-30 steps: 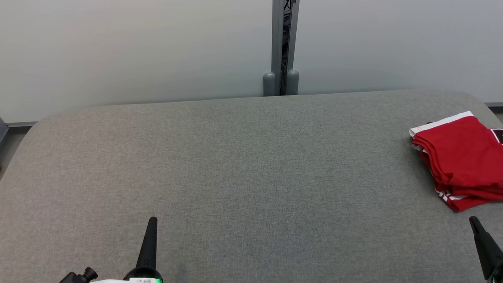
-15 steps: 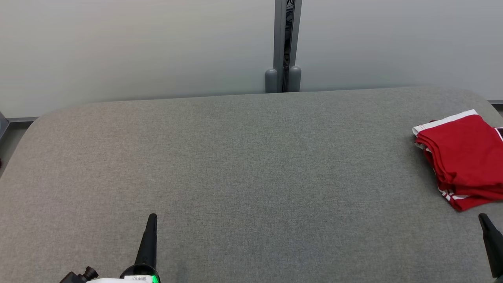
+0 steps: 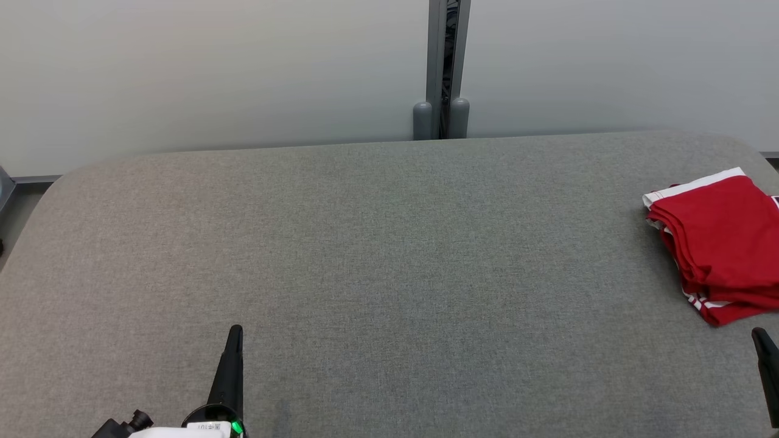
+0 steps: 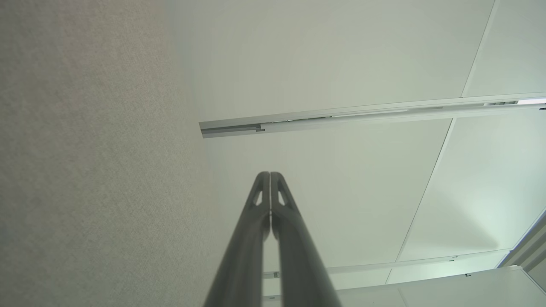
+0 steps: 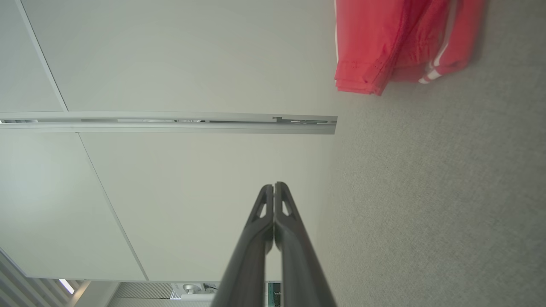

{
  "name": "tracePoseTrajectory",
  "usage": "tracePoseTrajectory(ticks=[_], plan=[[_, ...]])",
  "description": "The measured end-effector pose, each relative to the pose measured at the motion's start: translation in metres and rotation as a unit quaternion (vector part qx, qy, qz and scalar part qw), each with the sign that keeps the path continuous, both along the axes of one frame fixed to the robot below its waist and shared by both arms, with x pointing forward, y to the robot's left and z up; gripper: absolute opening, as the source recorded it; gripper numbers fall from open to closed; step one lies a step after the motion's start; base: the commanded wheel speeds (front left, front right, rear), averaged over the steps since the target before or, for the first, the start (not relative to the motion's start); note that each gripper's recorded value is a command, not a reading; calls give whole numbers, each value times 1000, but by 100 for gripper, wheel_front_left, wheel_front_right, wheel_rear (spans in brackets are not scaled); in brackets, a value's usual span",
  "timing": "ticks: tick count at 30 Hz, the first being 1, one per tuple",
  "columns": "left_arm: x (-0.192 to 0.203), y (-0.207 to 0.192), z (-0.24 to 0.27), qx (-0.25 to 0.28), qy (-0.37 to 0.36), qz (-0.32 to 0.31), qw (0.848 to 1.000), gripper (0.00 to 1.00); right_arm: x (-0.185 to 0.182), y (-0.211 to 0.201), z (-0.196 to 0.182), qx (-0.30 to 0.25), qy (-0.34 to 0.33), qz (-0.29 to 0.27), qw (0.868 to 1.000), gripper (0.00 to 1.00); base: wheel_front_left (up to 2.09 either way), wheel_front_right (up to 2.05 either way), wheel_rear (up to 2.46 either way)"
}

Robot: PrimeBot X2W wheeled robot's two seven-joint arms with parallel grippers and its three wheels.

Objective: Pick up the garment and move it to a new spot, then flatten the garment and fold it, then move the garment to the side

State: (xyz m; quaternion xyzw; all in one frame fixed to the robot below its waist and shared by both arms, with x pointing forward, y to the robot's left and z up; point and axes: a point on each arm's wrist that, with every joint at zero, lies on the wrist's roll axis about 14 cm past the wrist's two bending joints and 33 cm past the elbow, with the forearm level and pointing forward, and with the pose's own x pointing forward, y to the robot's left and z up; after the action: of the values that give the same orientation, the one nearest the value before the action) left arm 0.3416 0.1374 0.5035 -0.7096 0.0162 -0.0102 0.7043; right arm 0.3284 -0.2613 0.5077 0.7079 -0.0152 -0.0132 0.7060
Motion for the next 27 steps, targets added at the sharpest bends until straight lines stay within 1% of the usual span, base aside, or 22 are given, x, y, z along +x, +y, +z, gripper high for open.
tracePoseTrajectory(ticks=[27], plan=[[0, 0, 0, 0, -1, -1, 1000, 0, -1, 0, 0, 2, 0, 0, 1000, 0, 0, 0, 0]])
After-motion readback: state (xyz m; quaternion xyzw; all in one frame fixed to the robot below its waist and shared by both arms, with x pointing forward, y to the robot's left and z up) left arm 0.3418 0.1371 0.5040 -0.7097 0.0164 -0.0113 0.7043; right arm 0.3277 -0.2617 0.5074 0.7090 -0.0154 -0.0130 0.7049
